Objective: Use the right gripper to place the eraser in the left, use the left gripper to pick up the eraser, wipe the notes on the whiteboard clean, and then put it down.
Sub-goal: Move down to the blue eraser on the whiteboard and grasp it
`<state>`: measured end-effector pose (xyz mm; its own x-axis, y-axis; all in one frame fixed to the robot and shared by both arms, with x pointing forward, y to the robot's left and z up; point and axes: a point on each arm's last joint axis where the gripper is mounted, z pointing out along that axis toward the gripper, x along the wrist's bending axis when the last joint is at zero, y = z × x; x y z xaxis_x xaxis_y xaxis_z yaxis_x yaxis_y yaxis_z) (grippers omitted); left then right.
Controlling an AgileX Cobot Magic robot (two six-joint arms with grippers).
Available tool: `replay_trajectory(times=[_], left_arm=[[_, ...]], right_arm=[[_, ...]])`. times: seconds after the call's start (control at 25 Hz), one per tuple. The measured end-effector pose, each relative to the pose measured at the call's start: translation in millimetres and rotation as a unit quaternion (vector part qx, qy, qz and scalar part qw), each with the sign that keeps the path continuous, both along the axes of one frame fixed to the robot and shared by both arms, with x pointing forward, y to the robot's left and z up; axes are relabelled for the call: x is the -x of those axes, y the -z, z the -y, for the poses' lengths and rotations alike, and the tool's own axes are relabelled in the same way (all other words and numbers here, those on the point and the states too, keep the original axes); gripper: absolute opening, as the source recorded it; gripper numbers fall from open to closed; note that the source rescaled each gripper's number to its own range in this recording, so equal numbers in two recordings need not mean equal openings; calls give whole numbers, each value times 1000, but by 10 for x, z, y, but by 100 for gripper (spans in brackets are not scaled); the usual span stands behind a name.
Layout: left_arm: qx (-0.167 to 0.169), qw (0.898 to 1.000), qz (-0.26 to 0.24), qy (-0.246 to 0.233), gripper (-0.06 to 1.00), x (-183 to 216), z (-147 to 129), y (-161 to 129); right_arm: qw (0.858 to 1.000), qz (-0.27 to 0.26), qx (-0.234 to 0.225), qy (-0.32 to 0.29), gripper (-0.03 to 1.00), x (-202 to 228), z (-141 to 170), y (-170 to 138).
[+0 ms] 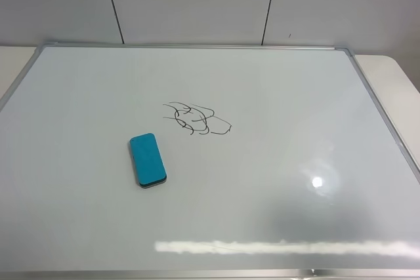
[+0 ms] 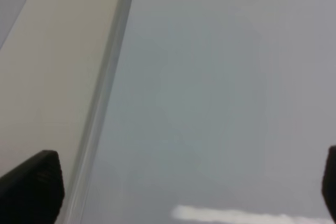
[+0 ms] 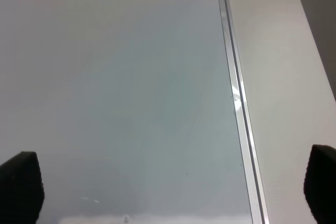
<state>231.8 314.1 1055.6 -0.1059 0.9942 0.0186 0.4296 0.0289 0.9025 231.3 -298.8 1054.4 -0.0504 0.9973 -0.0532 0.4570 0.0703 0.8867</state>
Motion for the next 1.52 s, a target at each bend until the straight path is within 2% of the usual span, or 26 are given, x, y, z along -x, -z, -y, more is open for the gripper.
replay_trajectory(times=[1.52], left_arm=[[0,1000,0,0,100,0,0,0]], right_arm=[[1000,0,0,0,100,0,0,0]])
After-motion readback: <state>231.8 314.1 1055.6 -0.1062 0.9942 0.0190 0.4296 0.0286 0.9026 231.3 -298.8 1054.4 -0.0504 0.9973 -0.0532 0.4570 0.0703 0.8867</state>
